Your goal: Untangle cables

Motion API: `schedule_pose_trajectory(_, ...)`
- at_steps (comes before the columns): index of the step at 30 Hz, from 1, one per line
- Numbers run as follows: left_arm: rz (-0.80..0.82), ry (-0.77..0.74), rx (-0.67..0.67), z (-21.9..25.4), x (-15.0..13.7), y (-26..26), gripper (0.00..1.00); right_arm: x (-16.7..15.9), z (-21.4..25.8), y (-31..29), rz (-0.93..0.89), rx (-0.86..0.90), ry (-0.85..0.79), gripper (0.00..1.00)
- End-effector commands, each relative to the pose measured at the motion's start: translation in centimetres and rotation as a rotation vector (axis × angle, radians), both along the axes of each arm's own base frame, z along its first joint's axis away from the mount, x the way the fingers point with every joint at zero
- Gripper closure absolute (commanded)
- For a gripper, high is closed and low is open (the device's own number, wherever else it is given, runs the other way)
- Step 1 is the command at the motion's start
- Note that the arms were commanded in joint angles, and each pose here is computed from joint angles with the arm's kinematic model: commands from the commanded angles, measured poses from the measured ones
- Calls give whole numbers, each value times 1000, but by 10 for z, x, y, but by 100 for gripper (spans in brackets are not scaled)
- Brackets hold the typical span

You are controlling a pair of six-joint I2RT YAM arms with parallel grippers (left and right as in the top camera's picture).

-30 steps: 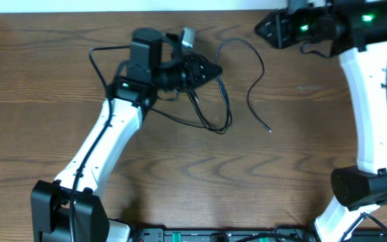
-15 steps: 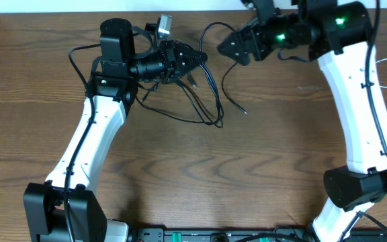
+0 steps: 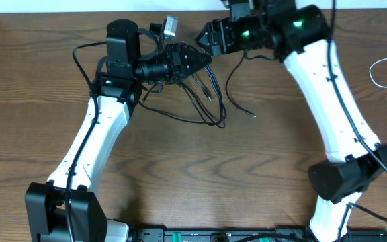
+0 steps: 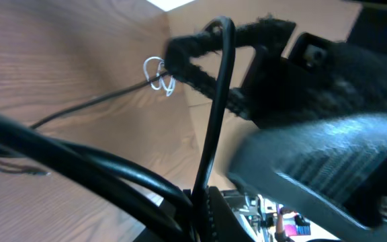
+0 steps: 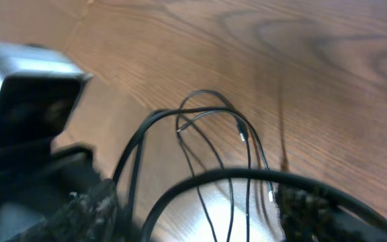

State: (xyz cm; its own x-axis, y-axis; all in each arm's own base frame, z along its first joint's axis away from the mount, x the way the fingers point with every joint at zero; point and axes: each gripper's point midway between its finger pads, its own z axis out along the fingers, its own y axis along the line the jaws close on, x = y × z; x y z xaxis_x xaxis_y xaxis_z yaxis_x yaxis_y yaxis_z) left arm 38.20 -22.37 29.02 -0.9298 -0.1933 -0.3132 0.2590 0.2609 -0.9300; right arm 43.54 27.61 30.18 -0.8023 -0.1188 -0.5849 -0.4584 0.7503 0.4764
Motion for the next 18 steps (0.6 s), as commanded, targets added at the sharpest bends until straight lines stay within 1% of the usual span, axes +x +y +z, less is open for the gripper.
schedule_pose_trajectory(1, 9, -73, 38, 4, 2, 0, 92, 18, -21, -3, -130, -18, 63, 37)
schedule_pose_trajectory(7, 6, -75, 41, 3, 2, 0, 92, 38, -46, -2, -180, -34, 83, 64)
schedule_pose_trajectory(8, 6, -75, 41, 3, 2, 0, 92, 40, -51, -3, -184, -39, 87, 73)
schedule_pose_trajectory(9, 7, -76, 41, 3, 2, 0, 92, 42, -54, -4, -189, -46, 91, 79)
schedule_pose_trajectory(11, 6, -78, 41, 3, 2, 0, 92, 44, -62, -11, -212, -76, 105, 96)
schedule_pose_trajectory(12, 8, -80, 41, 3, 3, 1, 92, 45, -66, -17, -229, -95, 112, 99)
schedule_pose_trajectory(14, 13, -92, 39, 5, 4, 2, 92, 45, -71, -29, -250, -136, 120, 99)
schedule_pose_trajectory(18, 47, -117, 48, 7, 12, 6, 83, 41, -80, -49, -257, -182, 153, 99)
